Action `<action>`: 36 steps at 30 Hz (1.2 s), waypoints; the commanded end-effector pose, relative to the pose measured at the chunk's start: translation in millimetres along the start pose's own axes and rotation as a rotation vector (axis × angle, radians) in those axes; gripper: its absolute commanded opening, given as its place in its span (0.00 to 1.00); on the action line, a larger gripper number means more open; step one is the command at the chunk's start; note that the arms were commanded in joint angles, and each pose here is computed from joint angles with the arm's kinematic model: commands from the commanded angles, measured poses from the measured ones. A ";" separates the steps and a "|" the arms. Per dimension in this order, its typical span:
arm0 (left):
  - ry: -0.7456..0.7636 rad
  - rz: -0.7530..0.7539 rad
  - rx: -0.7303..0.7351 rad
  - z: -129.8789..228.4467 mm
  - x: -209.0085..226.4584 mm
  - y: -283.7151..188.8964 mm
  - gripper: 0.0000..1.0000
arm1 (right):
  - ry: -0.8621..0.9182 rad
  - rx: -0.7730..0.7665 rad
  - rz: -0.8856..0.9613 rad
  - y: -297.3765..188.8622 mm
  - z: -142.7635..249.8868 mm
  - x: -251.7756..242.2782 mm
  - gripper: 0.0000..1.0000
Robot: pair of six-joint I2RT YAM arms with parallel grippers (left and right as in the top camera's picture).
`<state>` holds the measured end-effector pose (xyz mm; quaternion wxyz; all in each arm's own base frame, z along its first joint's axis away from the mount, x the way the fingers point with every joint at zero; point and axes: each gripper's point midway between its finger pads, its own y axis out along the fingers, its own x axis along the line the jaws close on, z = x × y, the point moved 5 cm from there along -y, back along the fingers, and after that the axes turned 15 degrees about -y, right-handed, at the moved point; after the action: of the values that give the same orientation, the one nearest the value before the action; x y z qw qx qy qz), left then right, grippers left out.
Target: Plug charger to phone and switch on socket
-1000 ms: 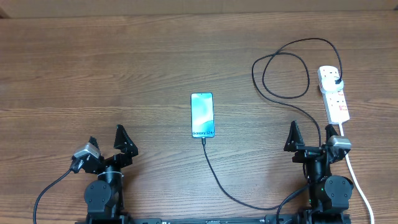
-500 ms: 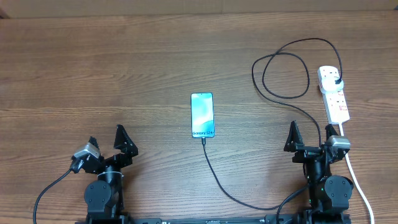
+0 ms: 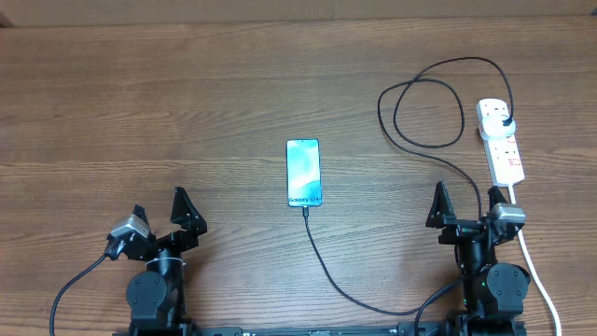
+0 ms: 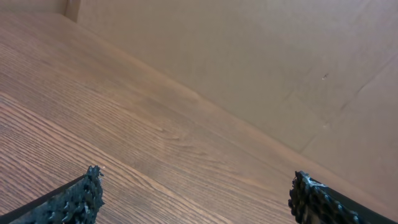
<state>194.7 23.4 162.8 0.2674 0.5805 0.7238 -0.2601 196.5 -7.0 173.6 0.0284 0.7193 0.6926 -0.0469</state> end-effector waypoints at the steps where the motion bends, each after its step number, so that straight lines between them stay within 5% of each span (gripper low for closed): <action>1: 0.025 0.010 -0.007 -1.1 -0.8 -0.5 1.00 | -0.004 -0.006 -0.012 0.0 1.8 2.2 1.00; 15: 0.377 0.142 0.104 16.5 -12.9 -2.3 0.99 | -0.004 -0.006 -0.012 0.0 1.8 2.2 1.00; 36: 0.399 0.137 0.099 15.0 -11.2 -1.9 1.00 | -0.004 -0.005 -0.012 0.0 2.0 2.2 1.00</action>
<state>196.5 5.7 159.1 0.1164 0.6736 0.7096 -0.1705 196.5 -7.0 173.7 0.0286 0.7193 0.6926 -0.0468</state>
